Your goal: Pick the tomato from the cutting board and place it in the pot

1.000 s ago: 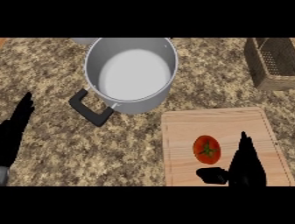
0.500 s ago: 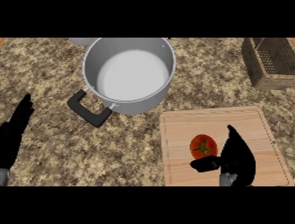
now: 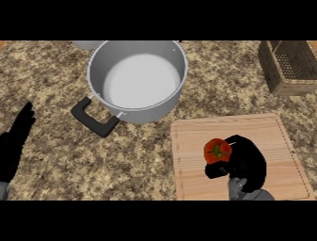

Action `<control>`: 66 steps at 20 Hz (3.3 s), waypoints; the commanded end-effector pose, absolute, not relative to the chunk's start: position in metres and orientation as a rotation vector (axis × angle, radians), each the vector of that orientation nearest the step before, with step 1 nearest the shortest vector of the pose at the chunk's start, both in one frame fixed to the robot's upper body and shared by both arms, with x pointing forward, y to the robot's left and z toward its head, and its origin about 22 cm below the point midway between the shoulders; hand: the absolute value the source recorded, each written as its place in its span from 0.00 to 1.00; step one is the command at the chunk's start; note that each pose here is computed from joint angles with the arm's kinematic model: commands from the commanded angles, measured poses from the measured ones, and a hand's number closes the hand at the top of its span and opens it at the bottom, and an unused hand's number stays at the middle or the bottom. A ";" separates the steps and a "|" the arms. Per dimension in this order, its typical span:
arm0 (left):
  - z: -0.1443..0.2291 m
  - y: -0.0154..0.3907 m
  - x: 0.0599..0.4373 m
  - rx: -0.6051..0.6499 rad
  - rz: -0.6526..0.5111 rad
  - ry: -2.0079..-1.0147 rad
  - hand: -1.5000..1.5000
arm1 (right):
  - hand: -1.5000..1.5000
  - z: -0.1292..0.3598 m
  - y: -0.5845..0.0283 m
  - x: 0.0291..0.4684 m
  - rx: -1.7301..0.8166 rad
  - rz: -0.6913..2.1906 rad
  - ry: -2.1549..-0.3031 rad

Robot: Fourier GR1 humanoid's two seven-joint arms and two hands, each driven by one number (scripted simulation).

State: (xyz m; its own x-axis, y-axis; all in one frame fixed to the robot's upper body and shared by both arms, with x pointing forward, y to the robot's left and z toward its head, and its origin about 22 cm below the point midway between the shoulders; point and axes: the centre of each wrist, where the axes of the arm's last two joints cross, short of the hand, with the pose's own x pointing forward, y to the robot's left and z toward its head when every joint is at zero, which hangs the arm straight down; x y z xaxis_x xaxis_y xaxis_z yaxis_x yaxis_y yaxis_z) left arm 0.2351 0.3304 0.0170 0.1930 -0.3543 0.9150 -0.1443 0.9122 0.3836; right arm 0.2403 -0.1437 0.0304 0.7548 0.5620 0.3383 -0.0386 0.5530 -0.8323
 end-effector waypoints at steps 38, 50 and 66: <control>0.033 0.304 0.273 0.352 -0.249 -1.420 0.50 | 1.00 0.249 0.075 0.330 -1.320 0.551 -1.493; 0.020 0.320 0.259 0.395 -0.218 -1.415 0.50 | 1.00 0.230 0.047 0.392 -1.309 0.532 -1.485; 0.031 0.307 0.264 0.353 -0.235 -1.451 0.50 | 0.00 0.173 -0.011 0.442 -1.206 0.505 -1.383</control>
State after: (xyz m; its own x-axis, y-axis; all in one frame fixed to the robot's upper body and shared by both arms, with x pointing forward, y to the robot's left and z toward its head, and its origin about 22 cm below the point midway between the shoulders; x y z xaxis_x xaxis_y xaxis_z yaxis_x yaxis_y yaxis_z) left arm 0.2621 0.3034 0.0286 0.1184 -0.3696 0.9216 -0.0689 0.9228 0.3790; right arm 0.4373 0.0004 0.1870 0.1884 0.9034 0.3852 0.3519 0.3041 -0.8853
